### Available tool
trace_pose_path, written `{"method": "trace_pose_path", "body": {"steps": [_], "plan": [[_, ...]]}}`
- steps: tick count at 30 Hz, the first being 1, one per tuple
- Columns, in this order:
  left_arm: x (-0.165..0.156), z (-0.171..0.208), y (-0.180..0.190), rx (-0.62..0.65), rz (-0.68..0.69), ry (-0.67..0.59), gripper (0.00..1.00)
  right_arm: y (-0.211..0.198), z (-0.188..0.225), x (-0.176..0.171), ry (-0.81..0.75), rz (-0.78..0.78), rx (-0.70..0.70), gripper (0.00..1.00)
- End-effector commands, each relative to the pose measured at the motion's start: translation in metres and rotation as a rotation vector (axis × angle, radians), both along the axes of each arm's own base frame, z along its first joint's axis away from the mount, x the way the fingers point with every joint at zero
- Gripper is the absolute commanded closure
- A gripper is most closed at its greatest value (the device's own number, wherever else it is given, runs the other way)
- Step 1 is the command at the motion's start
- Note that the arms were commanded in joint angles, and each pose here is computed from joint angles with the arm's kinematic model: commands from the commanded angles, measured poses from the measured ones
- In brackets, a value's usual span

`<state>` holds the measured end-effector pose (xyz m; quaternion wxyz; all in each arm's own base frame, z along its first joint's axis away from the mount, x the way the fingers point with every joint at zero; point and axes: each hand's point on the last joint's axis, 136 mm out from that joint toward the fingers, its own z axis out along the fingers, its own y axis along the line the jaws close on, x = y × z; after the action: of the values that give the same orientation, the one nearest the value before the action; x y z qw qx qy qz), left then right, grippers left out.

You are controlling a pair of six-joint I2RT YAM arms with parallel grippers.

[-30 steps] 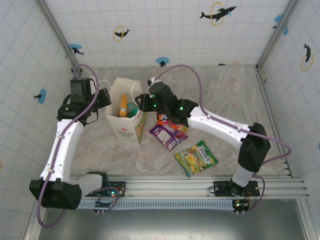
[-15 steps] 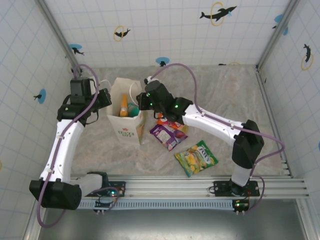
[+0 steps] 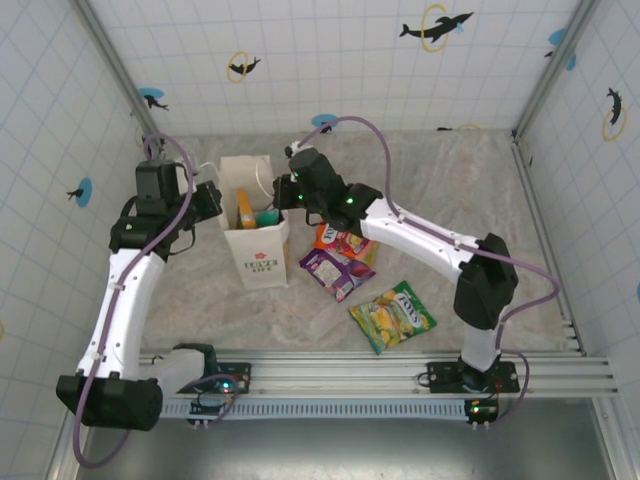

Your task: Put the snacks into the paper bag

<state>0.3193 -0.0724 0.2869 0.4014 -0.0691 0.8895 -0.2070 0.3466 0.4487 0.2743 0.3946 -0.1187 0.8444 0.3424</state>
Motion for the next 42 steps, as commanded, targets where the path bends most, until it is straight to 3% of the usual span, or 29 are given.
{"method": "trace_pose_path", "body": {"steps": [1, 9, 13, 15, 21, 25, 34, 42], "plan": [[-0.003, 0.012, -0.007, -0.044, -0.024, -0.054, 1.0, 0.016, 0.02, 0.009, -0.046, 0.056, 0.029, 1.0], [-0.004, -0.007, -0.006, -0.054, -0.009, -0.032, 1.0, 0.024, 0.012, 0.025, -0.044, 0.098, 0.048, 0.98], [-0.003, -0.011, -0.003, -0.037, 0.009, -0.023, 1.0, 0.021, 0.023, 0.027, -0.061, 0.109, 0.044, 0.68], [-0.003, -0.011, -0.001, -0.025, 0.013, -0.022, 1.0, 0.013, 0.03, 0.024, -0.077, 0.106, 0.023, 0.62], [-0.003, -0.015, 0.005, 0.014, 0.03, -0.016, 1.0, -0.044, 0.028, 0.005, -0.101, 0.049, -0.02, 0.55], [-0.004, -0.019, 0.006, 0.022, 0.032, -0.006, 1.0, -0.102, 0.02, -0.009, -0.098, -0.051, 0.066, 0.53], [-0.003, -0.018, 0.007, 0.029, 0.034, -0.013, 1.0, -0.204, -0.072, -0.036, 0.144, -0.212, 0.278, 0.5], [-0.002, -0.02, 0.006, 0.021, 0.03, -0.007, 1.0, -0.234, -0.145, -0.046, 0.383, -0.285, 0.413, 0.48]]}}
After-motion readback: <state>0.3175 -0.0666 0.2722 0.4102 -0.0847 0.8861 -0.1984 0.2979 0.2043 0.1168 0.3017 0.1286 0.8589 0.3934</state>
